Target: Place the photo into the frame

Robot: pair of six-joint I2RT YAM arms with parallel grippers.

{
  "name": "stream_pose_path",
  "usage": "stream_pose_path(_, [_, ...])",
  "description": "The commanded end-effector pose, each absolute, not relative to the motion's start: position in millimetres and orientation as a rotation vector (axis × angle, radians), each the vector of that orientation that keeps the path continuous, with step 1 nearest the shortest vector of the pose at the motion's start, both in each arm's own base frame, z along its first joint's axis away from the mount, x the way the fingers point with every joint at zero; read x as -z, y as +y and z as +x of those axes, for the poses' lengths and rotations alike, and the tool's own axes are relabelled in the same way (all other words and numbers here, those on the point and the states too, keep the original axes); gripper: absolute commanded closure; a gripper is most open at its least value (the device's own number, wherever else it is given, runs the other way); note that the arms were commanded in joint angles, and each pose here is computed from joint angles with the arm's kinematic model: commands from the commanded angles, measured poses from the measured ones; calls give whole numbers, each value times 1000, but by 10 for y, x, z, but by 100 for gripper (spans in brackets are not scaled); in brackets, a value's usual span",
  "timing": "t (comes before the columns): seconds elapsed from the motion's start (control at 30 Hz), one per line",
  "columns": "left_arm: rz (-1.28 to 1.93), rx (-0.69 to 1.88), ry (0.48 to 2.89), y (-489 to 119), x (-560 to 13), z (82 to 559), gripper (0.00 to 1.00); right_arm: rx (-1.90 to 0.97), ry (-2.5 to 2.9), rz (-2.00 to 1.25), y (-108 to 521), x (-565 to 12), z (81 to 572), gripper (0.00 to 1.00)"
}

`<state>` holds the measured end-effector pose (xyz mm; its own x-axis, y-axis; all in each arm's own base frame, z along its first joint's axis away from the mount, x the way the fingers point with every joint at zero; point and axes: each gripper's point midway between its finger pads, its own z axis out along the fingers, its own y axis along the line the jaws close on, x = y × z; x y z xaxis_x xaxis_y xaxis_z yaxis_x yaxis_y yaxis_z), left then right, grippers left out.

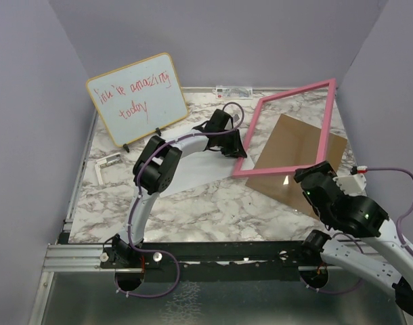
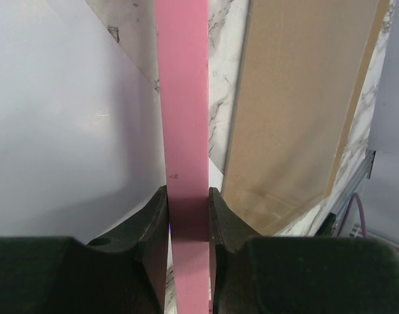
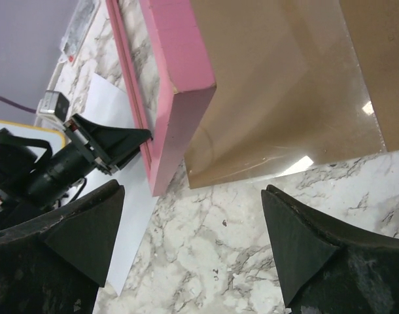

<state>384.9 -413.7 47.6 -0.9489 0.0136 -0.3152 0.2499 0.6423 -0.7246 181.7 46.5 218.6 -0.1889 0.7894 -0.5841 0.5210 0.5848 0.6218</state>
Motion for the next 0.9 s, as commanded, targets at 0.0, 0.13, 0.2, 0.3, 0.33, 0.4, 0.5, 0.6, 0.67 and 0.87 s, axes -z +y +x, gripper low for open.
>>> stream_pose_path(0.0, [226,1358,2557,-4232,-625,3779,100,-267,1814,1062,460,-2238,1958,9])
stream_pose_path(0.13, [229,1369,2565,-4215,-610,3744,100,-196,1765,1008,461,-2272,2110,10])
stream_pose_path(0.2, [227,1376,2569,-4203,-607,3723,100,-190,1729,978,482,-2288,2195,11])
stream_pose_path(0.3, [223,1398,2572,-4197,-620,3692,100,-209,1678,864,583,-2403,2357,12])
stream_pose_path(0.33, [222,1407,2572,-4197,-627,3680,100,-208,1666,835,601,-2422,2390,13])
stream_pose_path(0.4, [221,1420,2568,-4198,-641,3666,100,-199,1645,807,613,-2454,2434,14])
stream_pose_path(0.5, [220,1437,2562,-4202,-671,3647,100,-150,1635,796,594,-2485,2474,20])
stream_pose_path(0.6, [220,1450,2559,-4201,-693,3627,100,-107,1625,750,613,-2585,2536,33])
stream_pose_path(0.67, [221,1452,2557,-4191,-709,3611,100,-79,1621,675,659,-2688,2599,43])
stream_pose_path(0.87, [224,1466,2527,-4161,-857,3574,100,-32,1597,505,757,-3044,2713,73])
